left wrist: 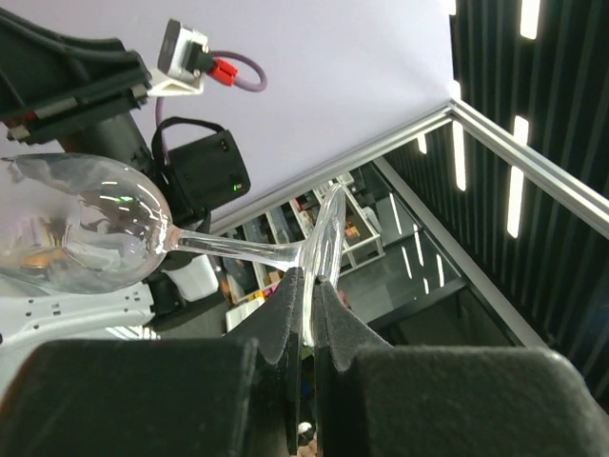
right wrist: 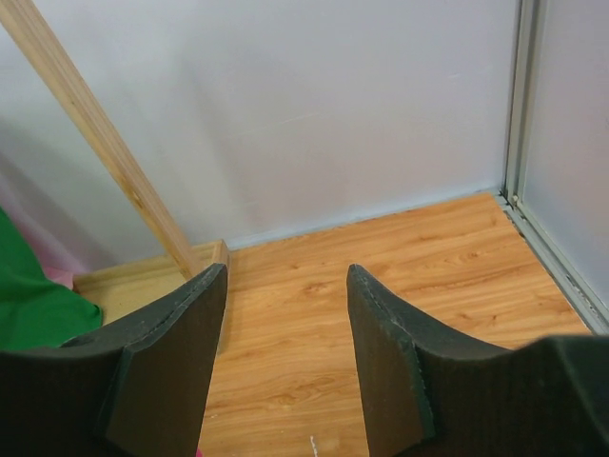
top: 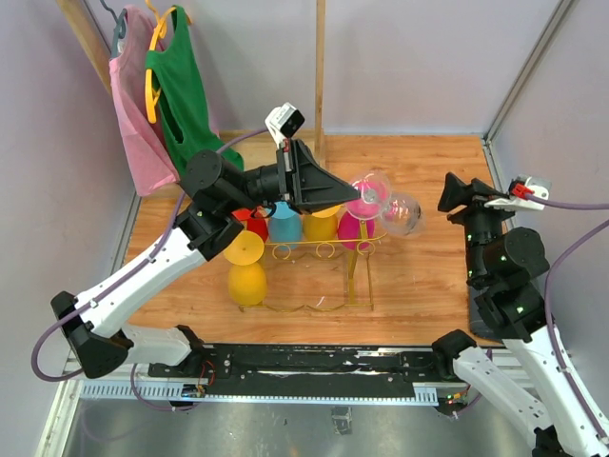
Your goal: Place the wine glass upside down on the wine glass rack
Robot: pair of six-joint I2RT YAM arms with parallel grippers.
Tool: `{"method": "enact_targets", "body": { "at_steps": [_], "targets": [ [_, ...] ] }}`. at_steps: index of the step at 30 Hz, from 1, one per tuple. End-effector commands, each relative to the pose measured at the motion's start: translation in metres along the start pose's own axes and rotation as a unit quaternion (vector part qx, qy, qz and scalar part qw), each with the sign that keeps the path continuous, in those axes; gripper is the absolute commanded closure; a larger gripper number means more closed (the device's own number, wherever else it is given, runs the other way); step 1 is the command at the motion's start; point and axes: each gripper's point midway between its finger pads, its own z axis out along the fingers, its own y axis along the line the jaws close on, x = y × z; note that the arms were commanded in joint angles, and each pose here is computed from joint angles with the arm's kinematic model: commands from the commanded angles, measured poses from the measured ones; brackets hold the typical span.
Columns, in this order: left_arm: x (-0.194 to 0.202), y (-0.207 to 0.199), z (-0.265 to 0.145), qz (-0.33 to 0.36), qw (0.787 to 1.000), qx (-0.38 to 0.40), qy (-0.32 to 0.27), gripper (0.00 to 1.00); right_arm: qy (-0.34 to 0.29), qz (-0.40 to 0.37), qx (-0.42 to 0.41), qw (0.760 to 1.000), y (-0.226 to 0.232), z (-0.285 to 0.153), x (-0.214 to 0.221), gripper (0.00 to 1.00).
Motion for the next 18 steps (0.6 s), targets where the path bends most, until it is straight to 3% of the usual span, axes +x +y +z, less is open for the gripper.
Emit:
{"method": "enact_targets", "body": {
  "at_steps": [1, 12, 18],
  "targets": [
    [0.012, -0.022, -0.004, 0.03, 0.999, 0.016, -0.008, 1.0, -0.003, -0.006, 0.038, 0.999, -0.011, 0.006, -0.004, 0.45],
    [0.033, -0.008, -0.015, 0.021, 0.998, -0.059, -0.009, 1.0, 0.015, 0.004, 0.062, 0.998, -0.019, 0.019, 0.011, 0.44],
    [0.052, -0.003, -0.015, -0.004, 0.998, -0.057, 0.02, 1.0, 0.013, 0.01, 0.059, 0.998, -0.018, 0.02, 0.009, 0.44]
  ]
}}
